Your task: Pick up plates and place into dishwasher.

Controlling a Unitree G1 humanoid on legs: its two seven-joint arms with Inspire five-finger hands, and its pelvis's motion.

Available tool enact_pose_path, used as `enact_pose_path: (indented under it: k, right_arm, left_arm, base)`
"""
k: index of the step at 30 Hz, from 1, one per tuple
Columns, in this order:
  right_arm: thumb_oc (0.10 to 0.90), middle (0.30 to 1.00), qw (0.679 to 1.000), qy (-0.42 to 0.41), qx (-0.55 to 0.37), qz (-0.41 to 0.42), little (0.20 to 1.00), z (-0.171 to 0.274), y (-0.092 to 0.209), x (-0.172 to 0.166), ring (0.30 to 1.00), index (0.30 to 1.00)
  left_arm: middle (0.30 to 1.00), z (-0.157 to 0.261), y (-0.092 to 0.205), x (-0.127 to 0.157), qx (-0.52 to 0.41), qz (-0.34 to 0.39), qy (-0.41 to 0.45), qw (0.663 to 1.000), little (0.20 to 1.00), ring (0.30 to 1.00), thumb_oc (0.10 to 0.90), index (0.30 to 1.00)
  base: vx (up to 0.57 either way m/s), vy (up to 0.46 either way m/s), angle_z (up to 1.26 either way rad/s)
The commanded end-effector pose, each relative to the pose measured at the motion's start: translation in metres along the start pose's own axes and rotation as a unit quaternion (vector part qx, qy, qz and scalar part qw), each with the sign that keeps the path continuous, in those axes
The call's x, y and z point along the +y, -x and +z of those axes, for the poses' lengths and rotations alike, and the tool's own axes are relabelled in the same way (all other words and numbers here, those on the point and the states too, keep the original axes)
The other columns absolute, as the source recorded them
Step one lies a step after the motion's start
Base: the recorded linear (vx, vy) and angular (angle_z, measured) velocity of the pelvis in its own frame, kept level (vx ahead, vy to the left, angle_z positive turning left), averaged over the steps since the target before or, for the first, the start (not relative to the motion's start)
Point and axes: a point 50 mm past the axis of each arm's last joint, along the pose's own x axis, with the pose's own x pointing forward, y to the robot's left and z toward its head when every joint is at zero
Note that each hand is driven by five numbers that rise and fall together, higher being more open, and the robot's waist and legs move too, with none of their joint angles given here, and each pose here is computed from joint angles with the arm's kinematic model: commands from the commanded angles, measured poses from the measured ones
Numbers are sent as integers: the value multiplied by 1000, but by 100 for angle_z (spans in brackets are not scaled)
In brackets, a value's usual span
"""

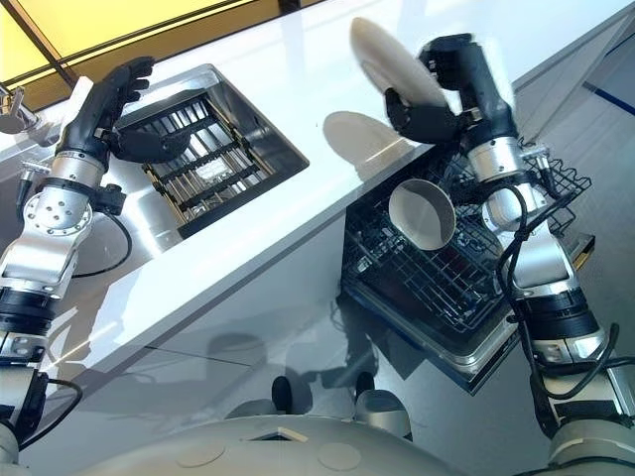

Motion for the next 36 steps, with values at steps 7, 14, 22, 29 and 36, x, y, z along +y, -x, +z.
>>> enact_pose_path:
  k: [7, 14, 22, 29, 36]
  right_arm:
    - [100, 300, 950, 1, -11, -313, 200, -11, 30, -80, 300, 300]
    - [100, 300, 963, -1, 82, -255, 200, -51, 67, -65, 300, 300]
    - [100, 300, 982, -13, 161, -93, 200, -83, 90, -31, 300, 300]
    - [100, 300, 992, -4, 121, -27, 200, -70, 77, -22, 300, 300]
    - [100, 300, 990, -27, 135, 45, 200, -66, 76, -22, 300, 300]
  left_arm:
    - [900, -4, 6, 48, -13, 145, 0, 989, 900, 900, 800, 900]
    - [900, -14, 16, 44, 4, 165, 14, 986, 900, 900, 800, 900]
    - [900, -18, 19, 54, 3, 174, 27, 984, 900, 900, 800, 900]
    - [900, -21, 21, 46, 6, 162, 24, 986, 900, 900, 800, 900]
    - [900, -25, 25, 53, 11, 160, 21, 987, 900, 900, 800, 900]
  base:
    - [8, 14, -3]
    - [10, 15, -12]
    - [-3, -1, -5]
    - [0, 0, 0]
    - [6, -12, 2]
